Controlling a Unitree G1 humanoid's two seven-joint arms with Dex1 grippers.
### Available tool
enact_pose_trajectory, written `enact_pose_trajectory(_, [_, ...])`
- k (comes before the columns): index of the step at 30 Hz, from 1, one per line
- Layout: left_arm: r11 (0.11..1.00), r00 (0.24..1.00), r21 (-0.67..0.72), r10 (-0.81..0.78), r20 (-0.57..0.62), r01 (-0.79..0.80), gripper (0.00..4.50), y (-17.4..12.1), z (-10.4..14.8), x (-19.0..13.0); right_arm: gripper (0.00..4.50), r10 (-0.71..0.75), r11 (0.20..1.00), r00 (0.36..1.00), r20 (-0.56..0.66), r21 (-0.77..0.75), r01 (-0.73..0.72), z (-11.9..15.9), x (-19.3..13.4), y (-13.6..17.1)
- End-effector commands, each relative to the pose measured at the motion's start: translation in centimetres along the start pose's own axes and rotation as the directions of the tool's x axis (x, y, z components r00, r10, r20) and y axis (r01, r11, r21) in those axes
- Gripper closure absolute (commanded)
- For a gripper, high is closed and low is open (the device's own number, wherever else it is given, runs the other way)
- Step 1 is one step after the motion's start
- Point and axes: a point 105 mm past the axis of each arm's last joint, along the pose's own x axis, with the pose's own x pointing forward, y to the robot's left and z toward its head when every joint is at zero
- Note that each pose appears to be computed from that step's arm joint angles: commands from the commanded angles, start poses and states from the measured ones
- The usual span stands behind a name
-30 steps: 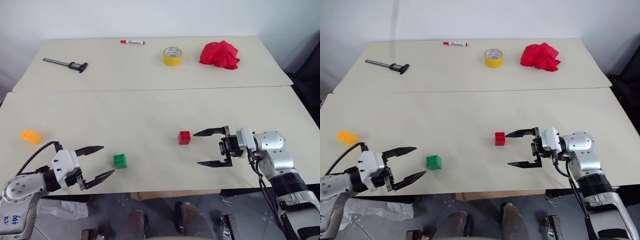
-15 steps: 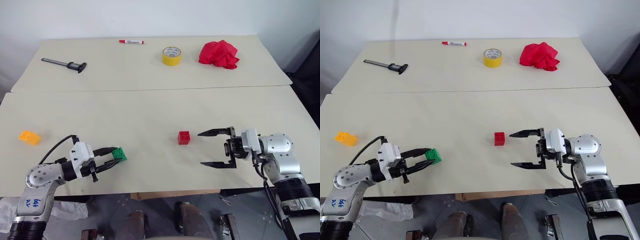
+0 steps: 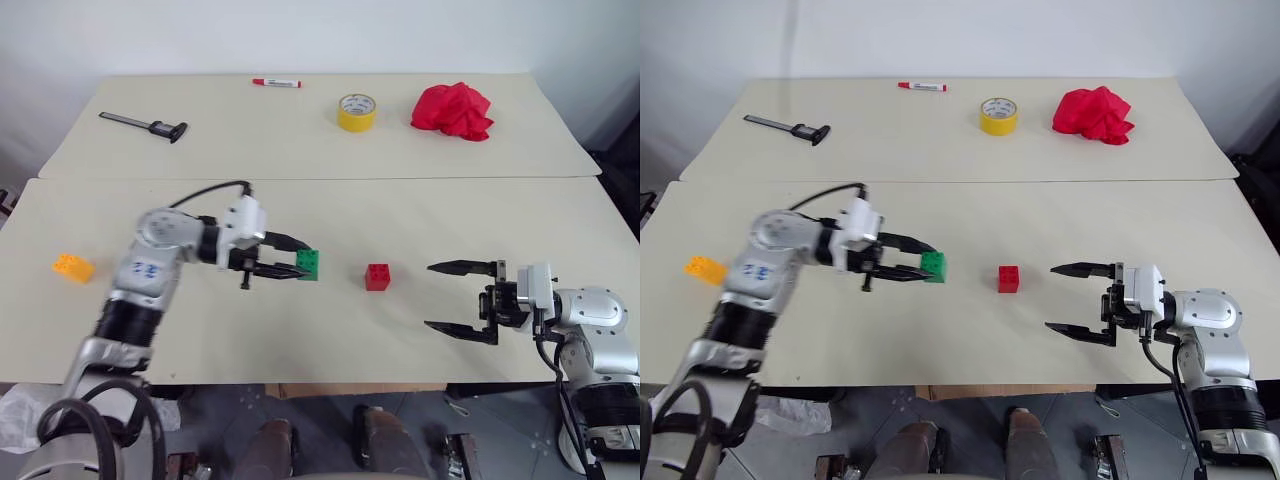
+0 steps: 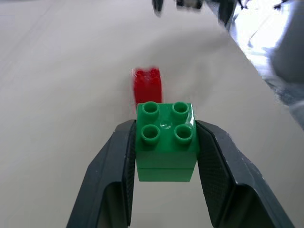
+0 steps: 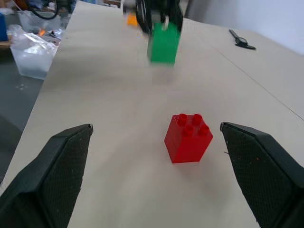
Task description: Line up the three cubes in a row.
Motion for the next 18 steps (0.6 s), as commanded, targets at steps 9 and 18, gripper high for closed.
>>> enact_pose_trajectory(9, [1.000,0.998,0.011,-0.028,-0.059,0.028,3.04,0.9,-2.8,0.1,0.00,-0.072,0.997,0.997,0.004,-0.026,0.072,1.5,-0.4,1.0])
enact_pose_trajectory(18, [0.999,0.995,0.011,0.040,0.086,-0.041,1.12,2.1,0.3,-1.0,0.00,-0.061,0.998,0.998,0.028,-0.023,0.061,1.4,0.6,0.7])
